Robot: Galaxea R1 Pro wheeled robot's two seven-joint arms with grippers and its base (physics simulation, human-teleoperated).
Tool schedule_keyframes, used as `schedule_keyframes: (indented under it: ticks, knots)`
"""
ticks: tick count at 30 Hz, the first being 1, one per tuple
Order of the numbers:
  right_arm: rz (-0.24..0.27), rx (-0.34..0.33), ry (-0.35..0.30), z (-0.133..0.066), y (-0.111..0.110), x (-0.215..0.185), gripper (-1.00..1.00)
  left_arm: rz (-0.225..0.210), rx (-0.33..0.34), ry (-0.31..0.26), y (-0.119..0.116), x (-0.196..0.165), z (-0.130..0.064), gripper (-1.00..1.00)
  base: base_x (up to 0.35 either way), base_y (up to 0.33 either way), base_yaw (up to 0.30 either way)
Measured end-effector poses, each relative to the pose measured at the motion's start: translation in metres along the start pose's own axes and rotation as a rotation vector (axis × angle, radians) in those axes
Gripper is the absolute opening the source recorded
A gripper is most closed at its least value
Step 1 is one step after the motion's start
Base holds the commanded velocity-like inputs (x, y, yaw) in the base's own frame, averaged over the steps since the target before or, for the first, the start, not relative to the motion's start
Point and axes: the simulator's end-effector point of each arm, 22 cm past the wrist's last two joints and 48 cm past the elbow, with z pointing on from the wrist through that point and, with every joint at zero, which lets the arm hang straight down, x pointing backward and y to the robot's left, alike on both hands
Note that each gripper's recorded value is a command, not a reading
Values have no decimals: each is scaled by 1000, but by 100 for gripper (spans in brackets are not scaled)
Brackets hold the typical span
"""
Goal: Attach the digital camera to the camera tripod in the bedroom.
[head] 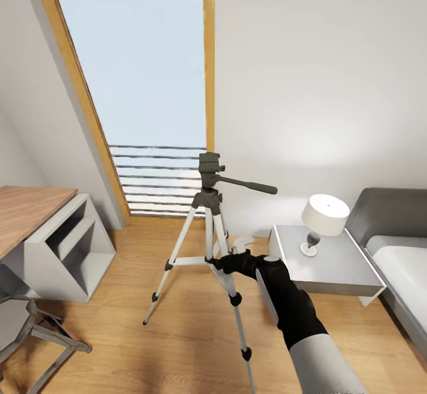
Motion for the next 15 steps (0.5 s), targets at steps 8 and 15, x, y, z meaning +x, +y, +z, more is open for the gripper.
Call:
schedule_keyframes:
  ticks: [8, 15]
  knots:
    - [-14, 35, 0, 9, -14, -23, 100, 0, 0, 0, 0, 0, 0, -100, 0, 0, 0]
    - [-14, 34, 22, 16, -17, -20, 100, 0, 0, 0, 0, 0, 0, -100, 0, 0, 0]
